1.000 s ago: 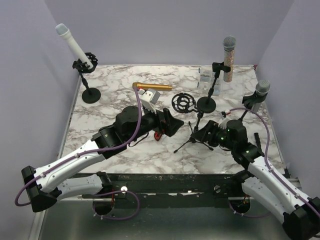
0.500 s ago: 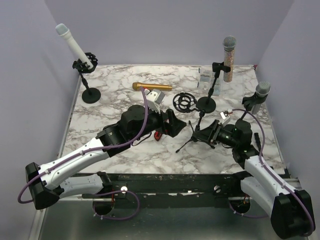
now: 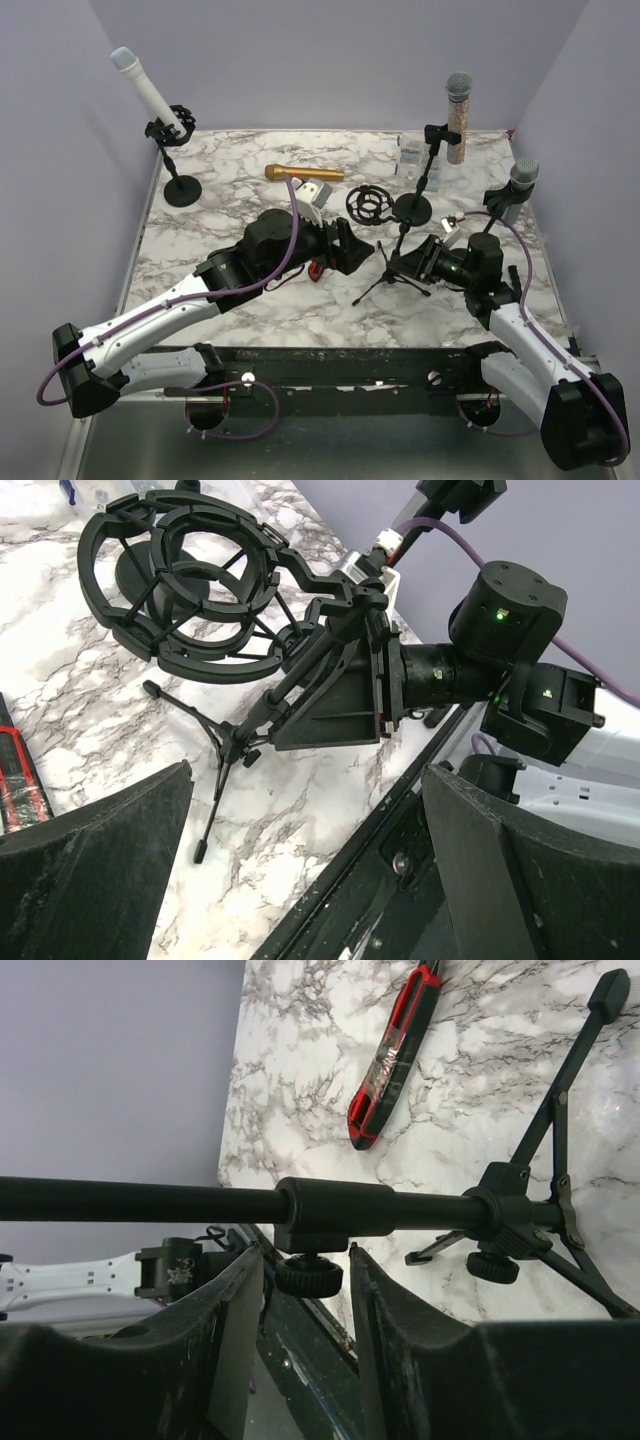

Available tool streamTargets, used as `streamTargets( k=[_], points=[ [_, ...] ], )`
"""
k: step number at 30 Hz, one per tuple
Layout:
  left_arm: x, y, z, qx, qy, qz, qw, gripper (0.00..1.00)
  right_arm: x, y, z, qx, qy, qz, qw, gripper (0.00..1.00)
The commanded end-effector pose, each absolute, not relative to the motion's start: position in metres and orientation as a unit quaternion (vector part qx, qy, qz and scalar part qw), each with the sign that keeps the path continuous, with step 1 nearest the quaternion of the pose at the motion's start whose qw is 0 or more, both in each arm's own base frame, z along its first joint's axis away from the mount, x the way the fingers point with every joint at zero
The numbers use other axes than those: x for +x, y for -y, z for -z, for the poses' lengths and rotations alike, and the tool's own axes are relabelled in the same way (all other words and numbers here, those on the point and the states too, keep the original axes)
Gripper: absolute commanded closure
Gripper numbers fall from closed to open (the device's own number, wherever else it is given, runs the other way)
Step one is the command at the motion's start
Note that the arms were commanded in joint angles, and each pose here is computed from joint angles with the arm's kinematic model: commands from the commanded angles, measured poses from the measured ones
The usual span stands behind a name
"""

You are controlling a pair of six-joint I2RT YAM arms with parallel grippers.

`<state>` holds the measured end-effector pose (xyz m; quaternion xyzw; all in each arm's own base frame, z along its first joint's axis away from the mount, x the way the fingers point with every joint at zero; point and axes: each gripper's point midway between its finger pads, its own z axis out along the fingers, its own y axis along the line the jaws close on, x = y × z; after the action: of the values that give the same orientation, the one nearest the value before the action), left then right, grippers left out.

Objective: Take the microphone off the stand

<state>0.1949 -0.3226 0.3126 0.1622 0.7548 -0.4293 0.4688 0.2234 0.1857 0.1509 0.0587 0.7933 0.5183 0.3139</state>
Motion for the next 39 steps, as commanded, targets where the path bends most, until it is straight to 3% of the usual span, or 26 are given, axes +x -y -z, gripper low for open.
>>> streamTargets(
  k=[1, 3, 7, 8, 14, 21, 29, 39],
  points=[
    [0.191, 0.329, -0.329, 0.170, -0.741, 0.447, 0.472, 0.04, 0.233, -0.183, -0.153, 0.055, -0.797, -0.503, 0.330, 0.59],
    [0.192, 0.327, -0.327, 0.168, -0.743, 0.443, 0.473, 0.04, 0.235, -0.181, -0.152, 0.055, -0.798, -0.497, 0.336, 0.66],
    [0.200, 0.315, -0.324, 0.142, -0.755, 0.418, 0.485, 0.04, 0.243, -0.168, -0.142, 0.053, -0.825, -0.435, 0.356, 0.98],
    [0.203, 0.311, -0.324, 0.133, -0.758, 0.411, 0.490, 0.04, 0.242, -0.164, -0.135, 0.056, -0.841, -0.409, 0.350, 0.99],
    [0.209, 0.299, -0.327, 0.111, -0.755, 0.396, 0.511, 0.03, 0.241, -0.148, -0.117, 0.052, -0.886, -0.252, 0.386, 0.99],
    [0.209, 0.297, -0.329, 0.112, -0.752, 0.396, 0.515, 0.03, 0.239, -0.163, -0.101, 0.034, -0.898, -0.157, 0.410, 0.99],
    [0.206, 0.296, -0.328, 0.116, -0.753, 0.398, 0.511, 0.03, 0.236, -0.183, -0.108, 0.027, -0.888, -0.200, 0.413, 0.99],
    [0.199, 0.312, -0.350, 0.161, -0.735, 0.422, 0.505, 0.03, 0.236, -0.177, -0.086, 0.027, -0.898, -0.176, 0.402, 0.99]
  ],
)
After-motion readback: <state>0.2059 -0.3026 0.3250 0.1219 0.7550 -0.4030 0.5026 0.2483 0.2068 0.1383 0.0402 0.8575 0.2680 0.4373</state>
